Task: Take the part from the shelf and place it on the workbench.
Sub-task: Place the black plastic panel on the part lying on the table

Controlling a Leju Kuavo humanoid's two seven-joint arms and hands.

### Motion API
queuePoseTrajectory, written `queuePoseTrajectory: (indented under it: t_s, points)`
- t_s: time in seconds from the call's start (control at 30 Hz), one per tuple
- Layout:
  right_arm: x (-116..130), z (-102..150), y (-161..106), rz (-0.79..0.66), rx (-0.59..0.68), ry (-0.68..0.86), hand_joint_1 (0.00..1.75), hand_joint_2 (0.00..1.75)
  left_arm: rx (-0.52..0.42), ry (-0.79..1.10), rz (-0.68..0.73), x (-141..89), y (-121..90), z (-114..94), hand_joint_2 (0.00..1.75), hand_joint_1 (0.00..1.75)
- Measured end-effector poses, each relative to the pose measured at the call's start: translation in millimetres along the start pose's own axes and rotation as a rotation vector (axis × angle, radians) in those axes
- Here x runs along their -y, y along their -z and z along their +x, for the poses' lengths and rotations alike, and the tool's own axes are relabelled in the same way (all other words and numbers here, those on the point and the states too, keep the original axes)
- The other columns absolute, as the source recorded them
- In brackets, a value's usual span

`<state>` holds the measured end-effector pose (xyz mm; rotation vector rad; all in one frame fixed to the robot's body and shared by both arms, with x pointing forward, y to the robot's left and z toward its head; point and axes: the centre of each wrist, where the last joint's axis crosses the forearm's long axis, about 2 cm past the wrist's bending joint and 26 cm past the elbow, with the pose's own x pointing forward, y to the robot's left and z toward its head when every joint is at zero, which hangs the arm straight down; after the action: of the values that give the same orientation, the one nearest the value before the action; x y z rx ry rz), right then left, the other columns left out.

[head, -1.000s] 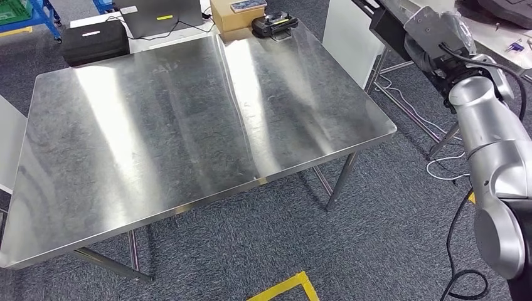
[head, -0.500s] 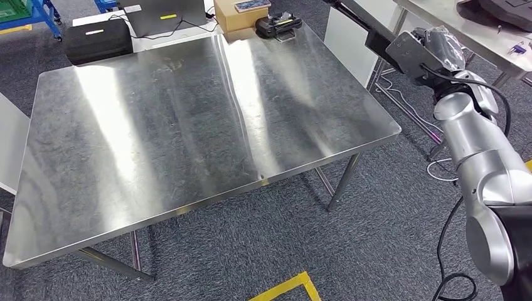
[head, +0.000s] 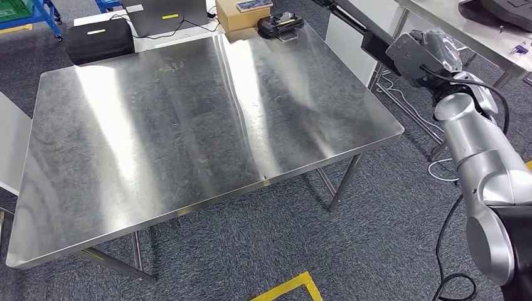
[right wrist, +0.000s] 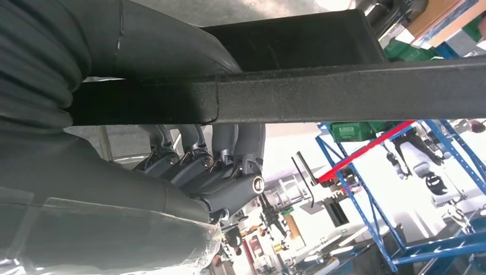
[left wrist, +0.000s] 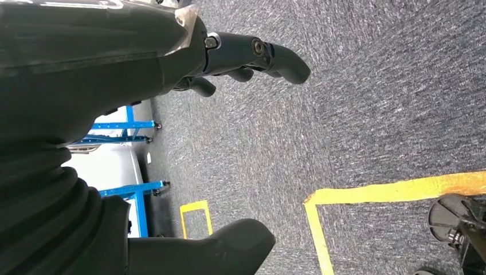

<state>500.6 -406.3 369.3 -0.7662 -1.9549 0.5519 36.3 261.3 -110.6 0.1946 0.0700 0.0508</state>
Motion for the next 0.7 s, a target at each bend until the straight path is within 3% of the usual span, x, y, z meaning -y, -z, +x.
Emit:
queuePoseTrajectory:
  t_s: [0.7]
  points:
    - [-4.8, 6.6, 5.2, 0.049, 0.011, 0.036, 1.75, 1.75, -0.020, -0.013, 0.012, -0.9, 0.2, -0.1, 1.75, 0.00]
